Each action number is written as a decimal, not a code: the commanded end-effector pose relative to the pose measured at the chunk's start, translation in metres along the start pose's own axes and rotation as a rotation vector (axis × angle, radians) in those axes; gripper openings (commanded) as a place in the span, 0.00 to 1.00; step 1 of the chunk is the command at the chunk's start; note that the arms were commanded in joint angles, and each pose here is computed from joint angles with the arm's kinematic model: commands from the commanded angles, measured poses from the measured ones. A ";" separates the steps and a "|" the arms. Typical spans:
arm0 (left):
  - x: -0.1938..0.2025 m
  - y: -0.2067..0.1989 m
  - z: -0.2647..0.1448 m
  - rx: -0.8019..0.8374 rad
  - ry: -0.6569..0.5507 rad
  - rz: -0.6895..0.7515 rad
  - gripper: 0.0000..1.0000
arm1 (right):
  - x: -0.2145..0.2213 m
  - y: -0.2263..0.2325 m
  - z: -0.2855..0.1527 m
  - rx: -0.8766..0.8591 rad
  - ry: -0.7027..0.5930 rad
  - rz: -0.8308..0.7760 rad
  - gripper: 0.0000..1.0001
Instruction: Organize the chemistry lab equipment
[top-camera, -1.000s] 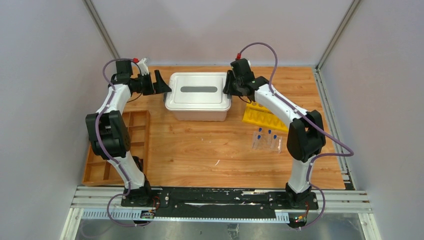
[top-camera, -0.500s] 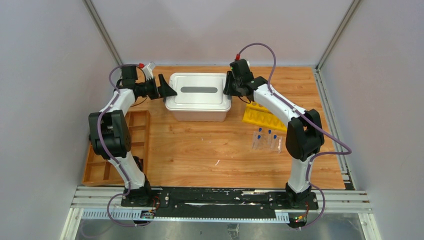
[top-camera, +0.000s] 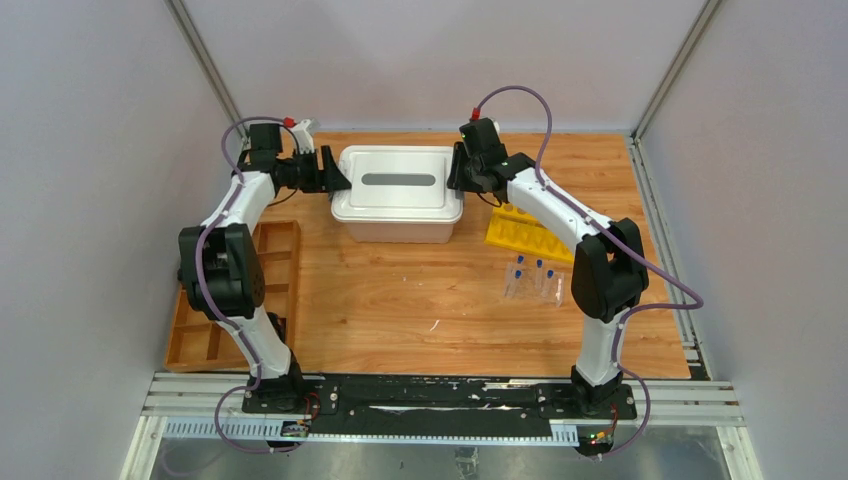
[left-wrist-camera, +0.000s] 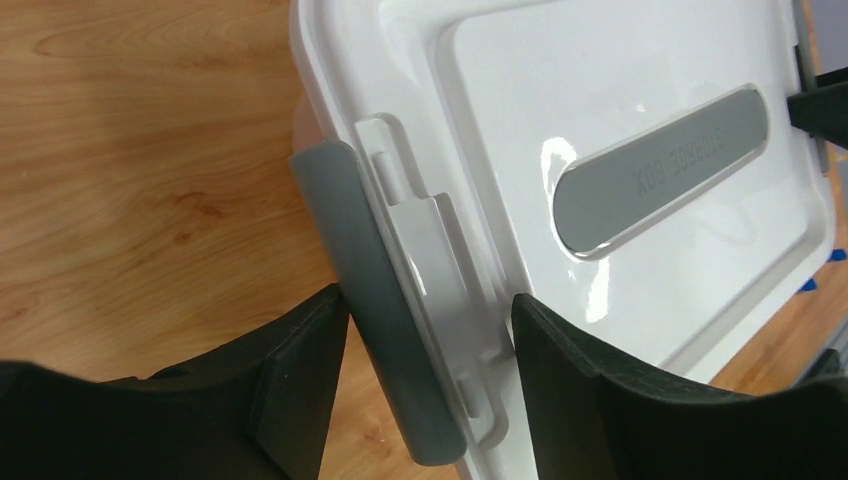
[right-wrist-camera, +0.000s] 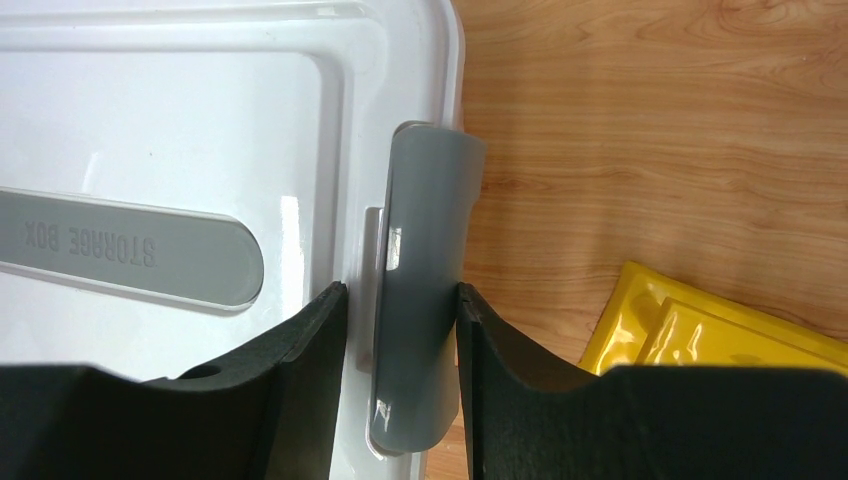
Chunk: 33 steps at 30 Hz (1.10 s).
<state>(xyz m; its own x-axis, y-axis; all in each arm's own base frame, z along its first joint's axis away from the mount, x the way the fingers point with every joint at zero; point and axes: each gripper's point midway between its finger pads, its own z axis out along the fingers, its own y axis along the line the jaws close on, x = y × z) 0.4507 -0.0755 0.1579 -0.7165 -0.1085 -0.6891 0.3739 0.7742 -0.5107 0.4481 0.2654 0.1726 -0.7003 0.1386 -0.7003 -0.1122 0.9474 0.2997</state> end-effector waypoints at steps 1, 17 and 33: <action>-0.004 -0.022 0.003 -0.025 0.021 0.132 0.66 | 0.017 -0.006 0.004 0.024 0.057 -0.047 0.38; -0.002 -0.023 0.006 -0.147 0.068 0.300 0.38 | 0.005 -0.024 0.000 0.050 0.047 -0.020 0.47; -0.106 -0.071 -0.118 -0.291 -0.198 0.425 1.00 | -0.103 -0.062 -0.111 0.005 -0.201 -0.004 0.98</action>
<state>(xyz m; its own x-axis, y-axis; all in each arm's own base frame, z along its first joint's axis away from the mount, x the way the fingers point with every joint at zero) 0.4556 -0.0637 0.2823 -0.4825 0.1303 -0.8662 0.4304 0.8965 -0.1049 0.4601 0.2070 0.2378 -0.6377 0.1500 -0.7555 -0.1164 0.9508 0.2870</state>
